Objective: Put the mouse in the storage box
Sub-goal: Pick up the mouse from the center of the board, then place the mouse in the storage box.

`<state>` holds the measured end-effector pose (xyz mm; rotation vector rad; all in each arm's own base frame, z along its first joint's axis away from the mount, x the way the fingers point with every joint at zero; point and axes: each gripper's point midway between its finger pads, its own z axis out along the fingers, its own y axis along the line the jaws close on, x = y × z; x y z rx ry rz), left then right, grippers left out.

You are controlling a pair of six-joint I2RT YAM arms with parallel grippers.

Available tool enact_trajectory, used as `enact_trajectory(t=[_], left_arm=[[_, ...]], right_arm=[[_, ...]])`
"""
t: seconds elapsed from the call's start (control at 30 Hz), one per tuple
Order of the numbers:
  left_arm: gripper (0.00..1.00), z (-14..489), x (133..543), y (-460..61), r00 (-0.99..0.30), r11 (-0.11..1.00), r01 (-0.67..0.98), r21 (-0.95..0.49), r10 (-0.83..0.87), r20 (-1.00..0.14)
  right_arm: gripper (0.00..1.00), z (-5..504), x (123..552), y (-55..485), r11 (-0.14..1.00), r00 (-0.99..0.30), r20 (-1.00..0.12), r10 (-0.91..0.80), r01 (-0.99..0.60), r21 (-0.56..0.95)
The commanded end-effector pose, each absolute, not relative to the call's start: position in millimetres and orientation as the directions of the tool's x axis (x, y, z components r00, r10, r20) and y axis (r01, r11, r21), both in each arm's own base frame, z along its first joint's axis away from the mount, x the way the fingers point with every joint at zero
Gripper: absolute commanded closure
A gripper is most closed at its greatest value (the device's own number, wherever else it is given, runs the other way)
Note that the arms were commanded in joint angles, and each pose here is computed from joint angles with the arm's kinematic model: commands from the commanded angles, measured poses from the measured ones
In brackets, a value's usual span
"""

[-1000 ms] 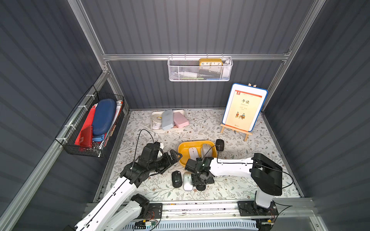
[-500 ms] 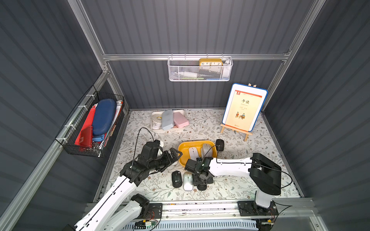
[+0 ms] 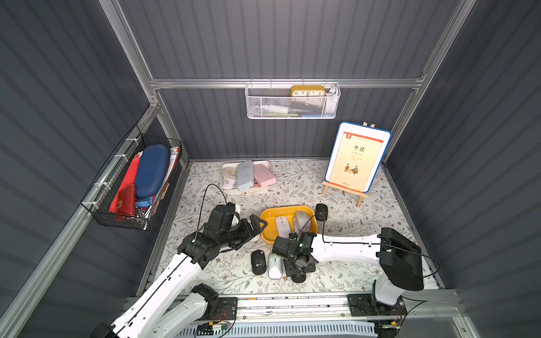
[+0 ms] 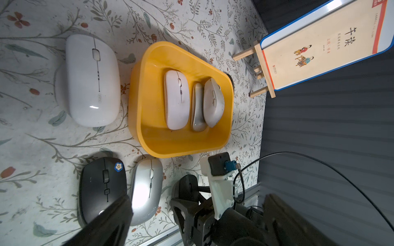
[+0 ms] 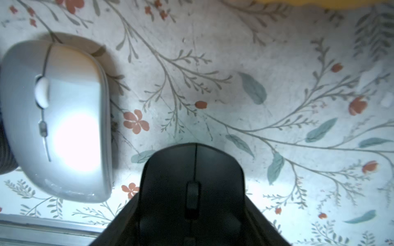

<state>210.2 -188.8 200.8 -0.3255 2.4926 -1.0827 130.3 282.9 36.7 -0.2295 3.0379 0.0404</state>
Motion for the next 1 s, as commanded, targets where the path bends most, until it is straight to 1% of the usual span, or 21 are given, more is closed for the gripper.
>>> enact_trajectory(t=[0.0,0.27,0.33,0.43,0.57,0.73,0.83,0.97], left_arm=[[0.01,210.6,210.0,-186.7,-0.886,0.679,-0.028,-0.734,-0.356,-0.296],[0.01,211.6,213.7,-189.4,-0.886,0.68,-0.015,-0.733,-0.348,-0.305],[0.01,212.0,214.3,-189.8,-0.885,0.675,-0.015,-0.737,-0.352,-0.305],[0.01,213.5,215.6,-190.8,-0.885,0.675,-0.015,-0.738,-0.352,-0.304],[0.01,214.4,217.5,-191.6,-0.887,0.681,-0.014,-0.732,-0.347,-0.306],[0.01,214.9,220.4,-191.4,-0.884,0.687,-0.017,-0.726,-0.349,-0.31],[0.01,214.7,221.4,-190.8,-0.883,0.69,-0.022,-0.723,-0.353,-0.31],[0.01,212.6,222.0,-190.5,-0.884,0.695,-0.027,-0.718,-0.352,-0.308]], right_arm=[[0.36,55.2,136.7,278.4,0.99,-0.98,-0.143,-0.139,-0.141,0.001],[0.37,104.5,155.4,286.8,0.983,-0.952,-0.252,-0.175,-0.184,0.013],[0.36,115.5,169.0,288.8,0.982,-0.933,-0.312,-0.177,-0.19,0.011],[0.36,127.1,195.8,291.9,0.978,-0.913,-0.36,-0.191,-0.207,0.007],[0.36,129.5,236.3,296.3,0.974,-0.91,-0.36,-0.204,-0.226,0.02],[0.36,116.9,281.0,303.5,0.969,-0.911,-0.342,-0.232,-0.245,-0.005],[0.36,103.7,299.4,306.1,0.97,-0.921,-0.319,-0.222,-0.241,0.02],[0.36,84.3,312.8,305.1,0.973,-0.934,-0.284,-0.217,-0.23,0.013]])
